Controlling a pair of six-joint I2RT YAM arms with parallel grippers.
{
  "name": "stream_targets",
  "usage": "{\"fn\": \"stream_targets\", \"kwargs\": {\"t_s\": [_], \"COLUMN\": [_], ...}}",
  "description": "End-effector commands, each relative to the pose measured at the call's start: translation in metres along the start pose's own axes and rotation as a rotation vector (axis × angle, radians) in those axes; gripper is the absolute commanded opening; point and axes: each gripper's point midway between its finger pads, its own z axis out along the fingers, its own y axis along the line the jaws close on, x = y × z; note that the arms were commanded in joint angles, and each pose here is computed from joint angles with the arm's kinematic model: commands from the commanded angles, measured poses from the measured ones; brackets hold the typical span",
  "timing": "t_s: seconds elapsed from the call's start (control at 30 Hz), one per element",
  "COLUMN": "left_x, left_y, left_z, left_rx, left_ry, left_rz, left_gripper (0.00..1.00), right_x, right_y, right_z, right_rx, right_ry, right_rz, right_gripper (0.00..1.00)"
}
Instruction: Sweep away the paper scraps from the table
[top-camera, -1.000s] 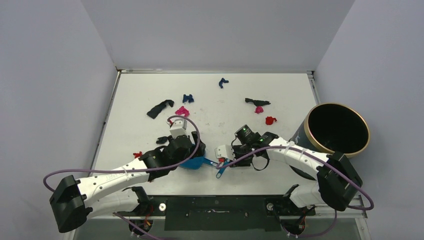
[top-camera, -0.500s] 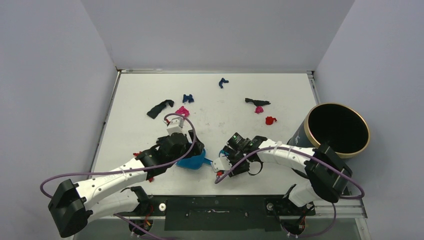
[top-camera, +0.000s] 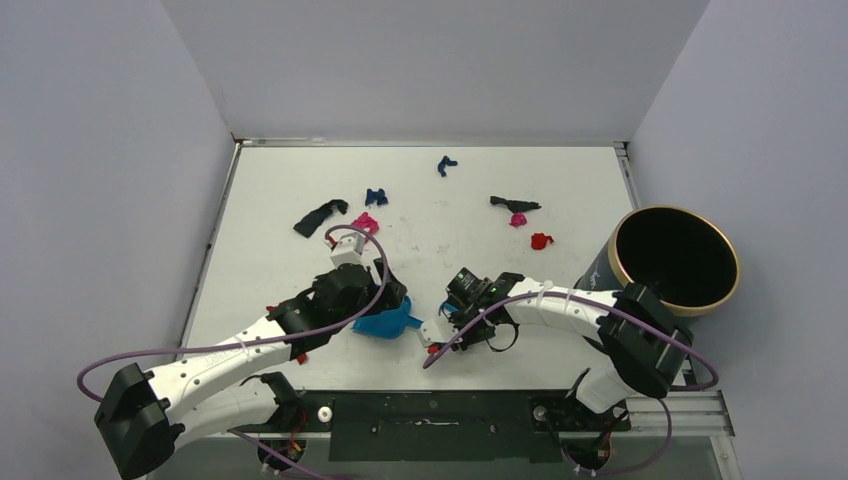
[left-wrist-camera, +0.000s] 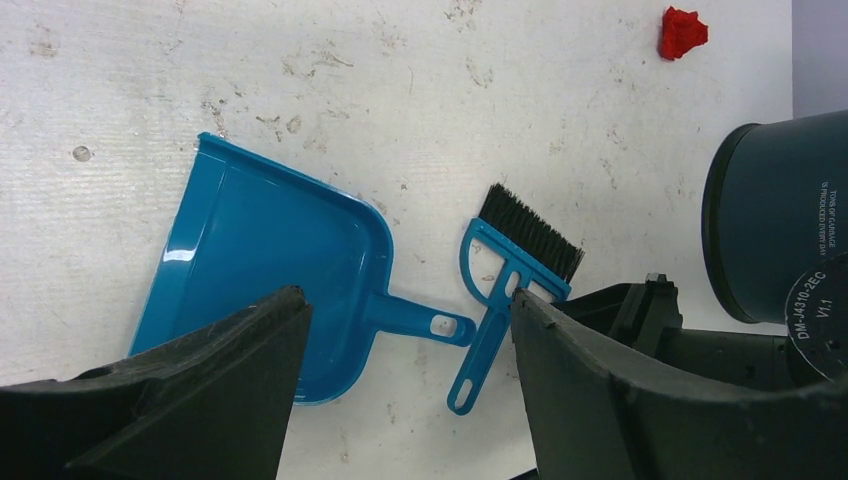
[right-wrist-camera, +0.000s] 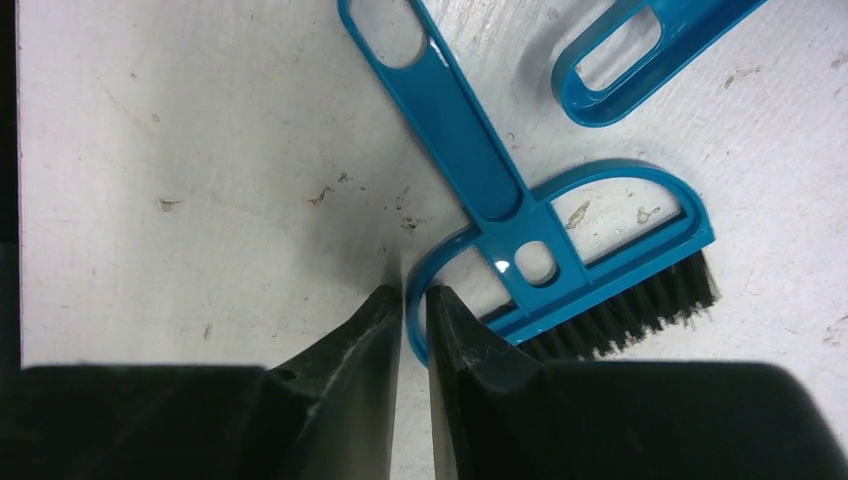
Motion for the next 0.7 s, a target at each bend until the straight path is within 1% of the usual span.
{"fn": "stream_targets", "kwargs": {"t_s": [0.0, 0.03, 0.07, 0.2, 0.37, 0.47, 0.6, 0.67], "left_x": [-0.005, -0.004, -0.003, -0.001, -0.004, -0.002, 0.001, 0.008], "left_y": [-0.010, -0.010, -0.011, -0.012, -0.007, -0.016, -0.041, -0.054], "left_z": [-0.002, -0.002, -0.001, 0.000, 0.005, 0.008, 0.015, 0.017], "left_rx": [0.051, 0.055, 0.057, 0.067, 0.054, 0.107, 0.224, 0.286], "left_ry": [-0.007, -0.002, 0.001, 0.005, -0.001, 0.005, 0.019, 0.052], "left_rz": [-0.001, -0.001, -0.003, 0.001, 0.012, 0.018, 0.024, 0.023], "left_gripper": [0.71, 0.71, 0.71, 0.71, 0.71, 0.71, 0.70, 0.69], "right_x": [0.006, 0.006, 0.006, 0.009, 0.006, 0.004, 0.003, 0.002], "right_y": [-0.002, -0.002, -0.003, -0.012, -0.025, -0.033, -0.043, -0.048], "right_z": [0.012, 0.012, 0.012, -0.002, -0.031, -0.046, -0.062, -0.068], "right_rx": [-0.003, 0.000, 0.010, 0.087, 0.187, 0.230, 0.291, 0.325], "right_ry": [0.033, 0.035, 0.035, 0.045, -0.011, -0.063, -0.146, -0.171], "right_rz": [0.018, 0.027, 0.037, 0.061, 0.119, 0.167, 0.230, 0.249], "right_gripper": [0.12, 0.07, 0.06, 0.05, 0.05, 0.05, 0.05, 0.05]}}
